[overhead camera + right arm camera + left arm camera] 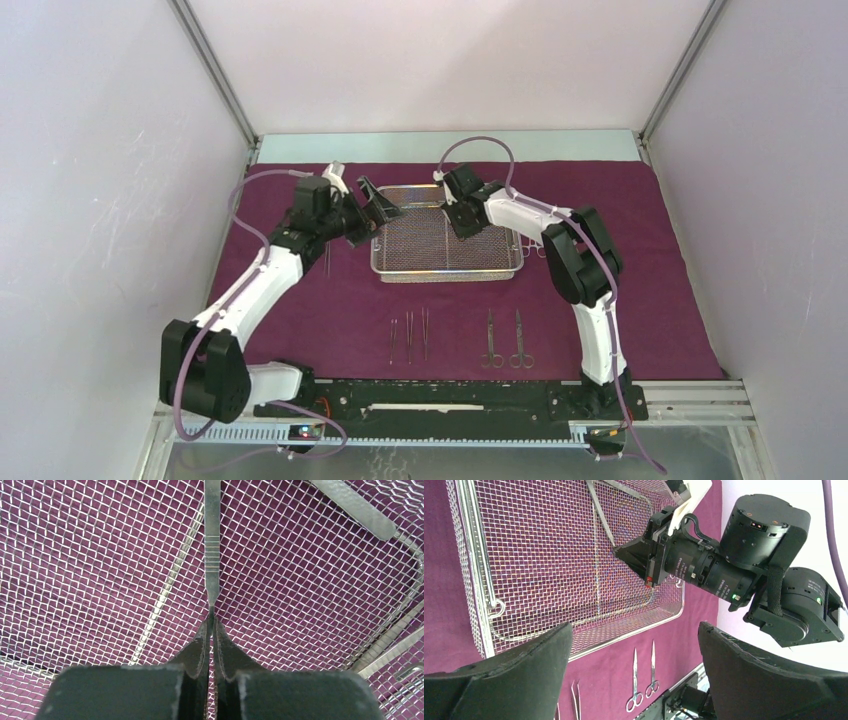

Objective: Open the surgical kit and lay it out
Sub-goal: Pick up the medical item from the container.

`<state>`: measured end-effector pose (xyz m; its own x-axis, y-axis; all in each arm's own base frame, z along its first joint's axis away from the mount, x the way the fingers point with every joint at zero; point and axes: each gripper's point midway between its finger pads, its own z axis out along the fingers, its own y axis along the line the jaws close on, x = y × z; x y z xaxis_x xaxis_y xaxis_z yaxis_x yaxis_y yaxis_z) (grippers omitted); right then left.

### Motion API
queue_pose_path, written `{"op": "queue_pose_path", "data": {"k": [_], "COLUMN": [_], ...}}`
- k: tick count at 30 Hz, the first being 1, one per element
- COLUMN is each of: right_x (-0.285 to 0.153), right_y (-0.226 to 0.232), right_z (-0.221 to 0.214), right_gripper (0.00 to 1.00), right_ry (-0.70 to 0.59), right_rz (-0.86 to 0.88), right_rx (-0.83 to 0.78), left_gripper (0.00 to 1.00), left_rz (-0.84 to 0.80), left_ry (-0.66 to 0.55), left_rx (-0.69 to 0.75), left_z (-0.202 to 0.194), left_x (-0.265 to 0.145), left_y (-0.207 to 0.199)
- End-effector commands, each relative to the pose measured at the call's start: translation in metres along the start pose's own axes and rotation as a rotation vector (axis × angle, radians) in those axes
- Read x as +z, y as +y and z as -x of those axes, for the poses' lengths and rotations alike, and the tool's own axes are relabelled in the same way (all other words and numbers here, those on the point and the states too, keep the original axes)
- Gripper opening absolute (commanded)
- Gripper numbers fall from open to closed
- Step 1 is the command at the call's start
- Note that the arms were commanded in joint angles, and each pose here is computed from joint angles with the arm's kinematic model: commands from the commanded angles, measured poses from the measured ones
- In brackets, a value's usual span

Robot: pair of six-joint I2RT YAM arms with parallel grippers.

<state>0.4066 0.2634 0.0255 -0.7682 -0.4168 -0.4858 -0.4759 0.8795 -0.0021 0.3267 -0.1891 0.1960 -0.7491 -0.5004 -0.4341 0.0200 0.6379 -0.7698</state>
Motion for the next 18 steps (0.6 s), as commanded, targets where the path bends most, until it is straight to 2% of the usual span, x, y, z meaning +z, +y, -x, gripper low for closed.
{"op": "queue_pose_path", "data": {"k": [1,3,18], "right_x": [-0.001,-0.008,-0.040], "right_y": [-0.003,-0.001,0.005], "right_z": [0.012,0.017,0.030], "right_gripper": [0.02,0.00,0.00], "right_ry": [-0.034,-0.050,-0.107], "right_rz": [0.001,0.014,0.041], "right_rx": [0.034,0.040,0.074], "left_gripper": [1.00,1.00,1.00], "left_rz": [-0.059,-0.054,0.008], "left_ry": [-0.012,-0.012,0.009], "left_rx": [-0.015,-0.020,-0.065], "left_z": [0.009,0.010,0.011], "left_x": [0.006,0.010,0.045], "left_y": [-0.018,-0.018,-0.023]}}
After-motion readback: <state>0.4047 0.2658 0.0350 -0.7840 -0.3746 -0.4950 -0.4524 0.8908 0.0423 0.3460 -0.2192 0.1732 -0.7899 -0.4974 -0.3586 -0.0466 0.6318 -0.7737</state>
